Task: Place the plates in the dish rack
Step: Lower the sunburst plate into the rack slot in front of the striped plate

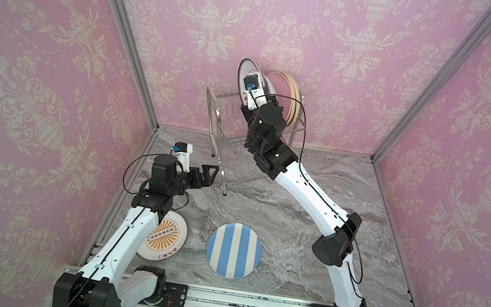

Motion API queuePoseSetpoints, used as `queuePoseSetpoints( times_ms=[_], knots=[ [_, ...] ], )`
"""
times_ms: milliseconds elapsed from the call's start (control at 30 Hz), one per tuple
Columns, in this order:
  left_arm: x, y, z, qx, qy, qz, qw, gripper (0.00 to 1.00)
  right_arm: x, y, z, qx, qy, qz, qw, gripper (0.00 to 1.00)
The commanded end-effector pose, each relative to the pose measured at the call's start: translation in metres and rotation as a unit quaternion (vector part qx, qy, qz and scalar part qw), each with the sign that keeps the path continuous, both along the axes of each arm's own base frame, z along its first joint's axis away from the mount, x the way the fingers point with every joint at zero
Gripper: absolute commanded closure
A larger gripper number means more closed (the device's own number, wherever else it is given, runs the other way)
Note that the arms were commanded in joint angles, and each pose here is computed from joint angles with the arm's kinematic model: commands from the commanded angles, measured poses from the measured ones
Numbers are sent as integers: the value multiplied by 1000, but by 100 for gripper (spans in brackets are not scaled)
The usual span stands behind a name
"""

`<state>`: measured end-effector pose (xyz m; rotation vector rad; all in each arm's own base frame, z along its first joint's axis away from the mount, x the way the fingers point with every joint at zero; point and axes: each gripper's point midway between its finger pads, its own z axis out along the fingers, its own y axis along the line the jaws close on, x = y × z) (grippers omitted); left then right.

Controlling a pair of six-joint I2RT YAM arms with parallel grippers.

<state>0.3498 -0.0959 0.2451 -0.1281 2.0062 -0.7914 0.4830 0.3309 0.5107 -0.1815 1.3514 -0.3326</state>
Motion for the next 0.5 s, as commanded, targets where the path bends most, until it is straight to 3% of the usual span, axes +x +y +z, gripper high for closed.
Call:
queuePoseSetpoints(
  times_ms=[0,467],
  knots=[
    [-4,-9,-5,-9,6,-20,1000,1,-13,-11,32,44,-46,-11,998,100],
    [-7,-9,-8,1,4,-26,1000,1,0,1,9,43,-29,-11,999,100]
  ],
)
